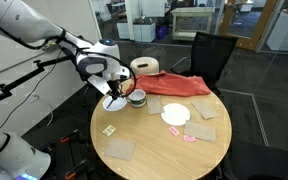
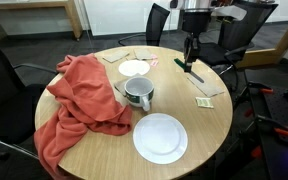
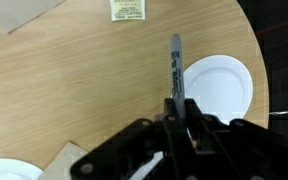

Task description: Take the green pen out of the white and green mug

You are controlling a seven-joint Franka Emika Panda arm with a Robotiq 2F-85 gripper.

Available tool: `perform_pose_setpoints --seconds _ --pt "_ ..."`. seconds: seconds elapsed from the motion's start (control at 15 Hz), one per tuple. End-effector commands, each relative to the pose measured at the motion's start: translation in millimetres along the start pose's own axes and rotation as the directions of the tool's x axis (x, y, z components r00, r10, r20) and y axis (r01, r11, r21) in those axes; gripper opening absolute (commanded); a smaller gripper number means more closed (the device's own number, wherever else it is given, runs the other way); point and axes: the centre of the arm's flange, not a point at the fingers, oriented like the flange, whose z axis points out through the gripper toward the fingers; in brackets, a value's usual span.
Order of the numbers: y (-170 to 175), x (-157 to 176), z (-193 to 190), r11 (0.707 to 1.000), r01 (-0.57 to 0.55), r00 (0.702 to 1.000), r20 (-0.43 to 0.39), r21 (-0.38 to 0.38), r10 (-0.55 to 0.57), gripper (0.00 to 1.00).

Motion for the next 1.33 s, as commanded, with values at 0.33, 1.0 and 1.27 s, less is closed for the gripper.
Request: perform_pose_setpoints --seconds 0.33,1.0,1.27 --pt "2.3 30.4 32.9 0.966 -0.258 0.959 0.123 0.017 0.254 0.04" --pt "3.6 36.2 74.8 0.880 -0.475 0.853 0.232 -0.023 0.467 0.04" --pt "5.8 32.0 88.8 0.857 -0.514 0.818 0.280 -0.035 0.502 0.04"
